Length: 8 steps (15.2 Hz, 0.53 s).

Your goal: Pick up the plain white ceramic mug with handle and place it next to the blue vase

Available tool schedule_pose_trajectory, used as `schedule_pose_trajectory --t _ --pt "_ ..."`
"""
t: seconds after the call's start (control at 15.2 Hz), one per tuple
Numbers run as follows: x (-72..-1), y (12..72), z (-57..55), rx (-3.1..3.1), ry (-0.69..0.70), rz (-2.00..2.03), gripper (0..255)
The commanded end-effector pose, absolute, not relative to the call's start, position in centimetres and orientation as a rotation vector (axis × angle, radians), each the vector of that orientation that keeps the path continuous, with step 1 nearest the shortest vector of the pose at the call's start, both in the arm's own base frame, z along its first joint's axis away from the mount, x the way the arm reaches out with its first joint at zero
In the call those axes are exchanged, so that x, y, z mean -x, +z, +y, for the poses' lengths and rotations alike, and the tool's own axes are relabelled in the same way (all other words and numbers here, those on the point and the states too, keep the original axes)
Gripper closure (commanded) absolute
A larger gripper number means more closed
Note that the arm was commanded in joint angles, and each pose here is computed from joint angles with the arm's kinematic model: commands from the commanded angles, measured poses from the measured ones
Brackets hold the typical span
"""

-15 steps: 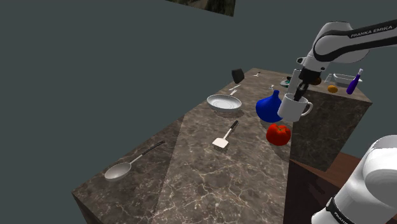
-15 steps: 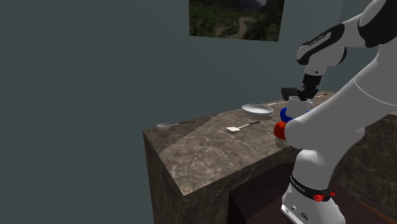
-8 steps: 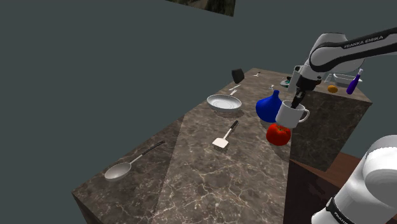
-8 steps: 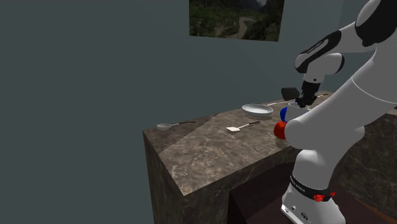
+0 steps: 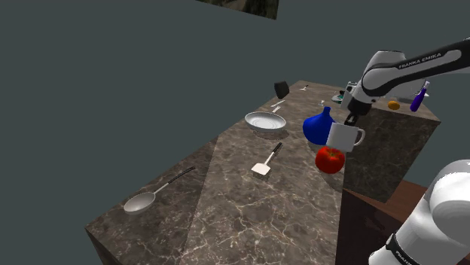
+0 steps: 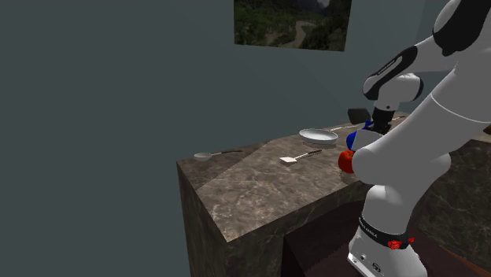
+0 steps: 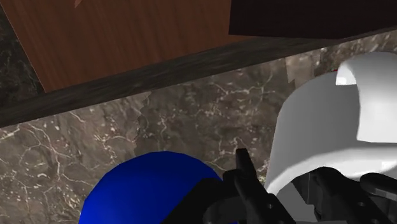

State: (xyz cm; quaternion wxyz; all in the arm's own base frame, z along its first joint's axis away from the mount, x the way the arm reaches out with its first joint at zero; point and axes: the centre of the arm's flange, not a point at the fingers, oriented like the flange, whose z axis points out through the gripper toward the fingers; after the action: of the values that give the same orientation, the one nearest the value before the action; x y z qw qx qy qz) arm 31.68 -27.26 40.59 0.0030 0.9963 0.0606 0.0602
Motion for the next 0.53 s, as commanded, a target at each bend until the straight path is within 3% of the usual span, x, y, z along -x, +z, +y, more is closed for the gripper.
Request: schedule_pose_trajectory --t 0.0,0.46 --pt "-31.6 38.7 -26.7 -3.14 0.154 0.201 255" --pt "-31.6 35.9 -26.7 -3.14 0.154 0.201 255"
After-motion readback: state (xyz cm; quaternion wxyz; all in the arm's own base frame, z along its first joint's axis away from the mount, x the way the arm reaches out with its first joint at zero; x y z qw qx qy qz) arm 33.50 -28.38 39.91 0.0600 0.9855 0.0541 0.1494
